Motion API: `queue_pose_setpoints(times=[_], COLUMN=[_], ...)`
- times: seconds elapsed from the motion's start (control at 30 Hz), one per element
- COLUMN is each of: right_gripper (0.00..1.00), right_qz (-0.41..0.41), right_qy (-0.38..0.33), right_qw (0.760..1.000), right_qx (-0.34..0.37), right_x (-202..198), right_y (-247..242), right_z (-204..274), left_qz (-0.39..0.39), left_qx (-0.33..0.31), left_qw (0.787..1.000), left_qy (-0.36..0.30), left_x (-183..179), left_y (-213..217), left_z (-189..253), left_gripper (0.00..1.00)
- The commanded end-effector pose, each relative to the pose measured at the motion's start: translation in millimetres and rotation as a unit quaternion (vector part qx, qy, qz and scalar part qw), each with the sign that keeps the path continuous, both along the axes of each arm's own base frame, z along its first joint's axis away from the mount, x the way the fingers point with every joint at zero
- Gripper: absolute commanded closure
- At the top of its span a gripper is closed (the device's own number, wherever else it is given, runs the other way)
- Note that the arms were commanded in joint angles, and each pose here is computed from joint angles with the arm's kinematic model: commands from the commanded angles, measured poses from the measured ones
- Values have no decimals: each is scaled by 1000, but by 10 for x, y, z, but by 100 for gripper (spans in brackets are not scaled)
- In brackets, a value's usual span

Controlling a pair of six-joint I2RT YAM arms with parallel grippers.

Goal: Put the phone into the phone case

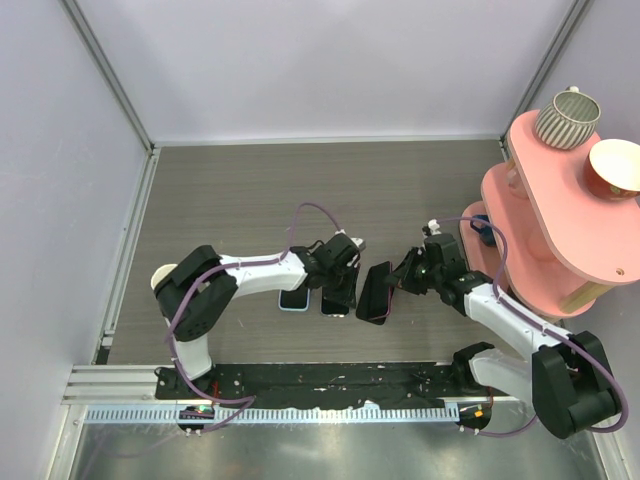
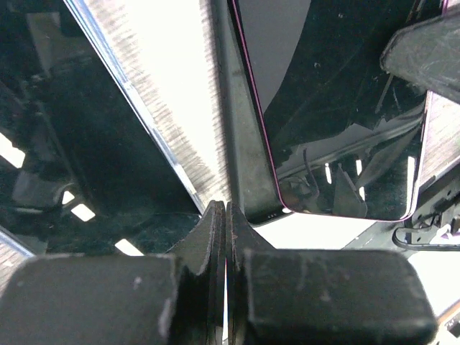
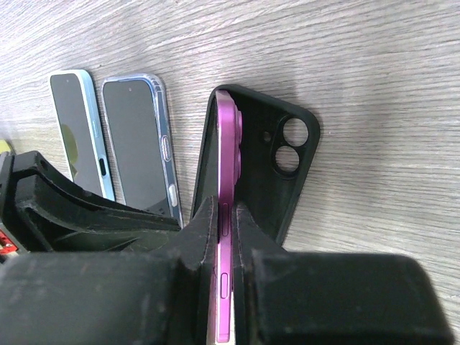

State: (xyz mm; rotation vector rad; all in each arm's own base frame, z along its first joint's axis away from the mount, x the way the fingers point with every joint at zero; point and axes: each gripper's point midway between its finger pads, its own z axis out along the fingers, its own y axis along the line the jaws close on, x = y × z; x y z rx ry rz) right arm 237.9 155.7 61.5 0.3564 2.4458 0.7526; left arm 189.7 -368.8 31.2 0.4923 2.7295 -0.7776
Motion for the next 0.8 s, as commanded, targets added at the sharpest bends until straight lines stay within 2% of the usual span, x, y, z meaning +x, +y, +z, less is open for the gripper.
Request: queue_pose_setpoints(times=[0.0,0.13,0.33,0.77], right_gripper=[99,99,99,99], right_qz=[6,4,-5,-29], right_qy=[0,-4,-2,3], right_qw=[1000,1000,1000,999], right_qx=[-27,-25,-25,15], right_x=[2,7,12,6], right_y=[-109,-120,-153,-97], right_z=[-121,-100,-127,-233], left_qz=[17,18,16,8], left_qx=[17,28,-3,-22], left_qw=[999,999,1000,1000], left_qy=[-43,-36,-19,21], left_x=[194,188,127,-244], left_y=[11,22,-93,-295], left_z=[190,110,95,-83], left_gripper=[100,100,100,100])
